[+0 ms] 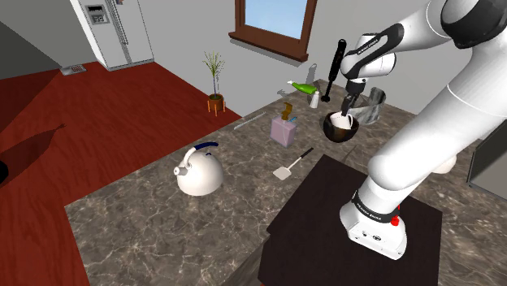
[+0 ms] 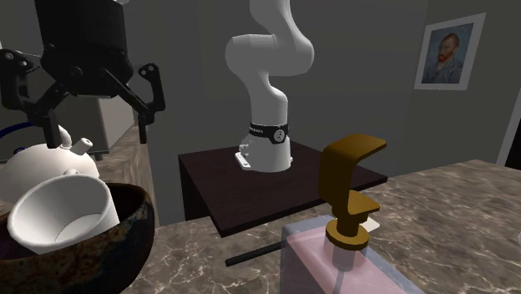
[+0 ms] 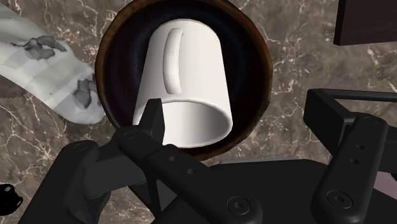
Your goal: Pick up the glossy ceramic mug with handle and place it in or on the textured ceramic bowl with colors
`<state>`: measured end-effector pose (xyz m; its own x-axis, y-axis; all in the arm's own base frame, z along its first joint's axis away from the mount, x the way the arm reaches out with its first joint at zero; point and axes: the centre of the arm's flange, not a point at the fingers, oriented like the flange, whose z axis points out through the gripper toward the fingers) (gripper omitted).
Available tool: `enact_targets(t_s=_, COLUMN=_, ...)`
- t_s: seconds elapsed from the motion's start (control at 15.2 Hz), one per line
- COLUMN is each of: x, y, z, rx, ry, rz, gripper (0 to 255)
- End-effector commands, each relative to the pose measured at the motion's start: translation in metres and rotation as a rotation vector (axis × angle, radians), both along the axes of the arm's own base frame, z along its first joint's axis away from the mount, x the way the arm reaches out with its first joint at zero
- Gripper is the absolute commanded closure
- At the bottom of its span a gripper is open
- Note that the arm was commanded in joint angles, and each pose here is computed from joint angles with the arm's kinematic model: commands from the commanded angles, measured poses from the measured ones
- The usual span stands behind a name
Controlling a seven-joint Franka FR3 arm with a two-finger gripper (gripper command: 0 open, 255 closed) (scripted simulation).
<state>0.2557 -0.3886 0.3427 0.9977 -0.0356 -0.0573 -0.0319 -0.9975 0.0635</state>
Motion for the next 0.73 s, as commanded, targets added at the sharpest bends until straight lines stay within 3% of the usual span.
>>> enact_targets(t_s=0.0, x=0.001, y=0.001, z=0.020, rx=0.000, ry=0.001, rz=0.000, gripper=0)
enact_targets(t_s=0.13, x=0.003, y=0.002, z=0.044, rx=0.000, ry=0.001, rz=0.000, gripper=0)
enact_targets(t_s=0.66, x=0.003, y=0.002, z=0.044, rx=0.001, ry=0.001, rz=0.000, gripper=0)
